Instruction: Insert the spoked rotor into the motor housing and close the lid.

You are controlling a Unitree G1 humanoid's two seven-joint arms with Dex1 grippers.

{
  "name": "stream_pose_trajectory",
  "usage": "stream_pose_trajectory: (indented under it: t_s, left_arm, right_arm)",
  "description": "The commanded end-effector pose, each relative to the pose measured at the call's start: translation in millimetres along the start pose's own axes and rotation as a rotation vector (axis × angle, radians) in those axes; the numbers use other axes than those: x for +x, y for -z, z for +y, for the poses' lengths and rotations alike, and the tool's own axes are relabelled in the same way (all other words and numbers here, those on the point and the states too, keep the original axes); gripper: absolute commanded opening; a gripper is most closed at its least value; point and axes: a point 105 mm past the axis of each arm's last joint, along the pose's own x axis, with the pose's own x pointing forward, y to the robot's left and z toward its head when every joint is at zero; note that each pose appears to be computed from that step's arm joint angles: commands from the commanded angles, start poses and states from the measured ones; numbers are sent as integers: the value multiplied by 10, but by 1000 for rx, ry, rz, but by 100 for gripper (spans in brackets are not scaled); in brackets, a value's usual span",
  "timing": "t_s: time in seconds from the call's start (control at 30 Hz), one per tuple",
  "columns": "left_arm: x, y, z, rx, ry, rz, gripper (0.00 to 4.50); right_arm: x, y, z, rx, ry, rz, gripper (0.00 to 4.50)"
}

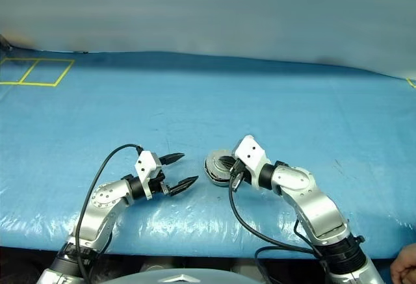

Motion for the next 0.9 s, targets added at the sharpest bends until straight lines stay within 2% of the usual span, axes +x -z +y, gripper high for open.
stream_pose_trajectory:
  t_s: [0.03, 0.13, 0.23, 0.53, 0.9]
  left_arm:
    - [33, -82, -2, 28, 20, -29, 450]
    - [55, -84, -15, 29, 38, -30, 450]
    - [67, -76, -19, 32, 49, -27, 450]
    - [86, -62, -3, 33, 62, -25, 450]
    - [94, -28, 6, 30, 67, -22, 450]
  right_arm:
    - [19, 127, 23, 22, 21, 29, 4]
    - [16, 282, 39, 58, 55, 62, 4]
    - [8, 288, 52, 63, 70, 52, 4]
    - [-208, -203, 6, 112, 92, -178, 4]
    - [-530, 43, -20, 127, 203, -75, 4]
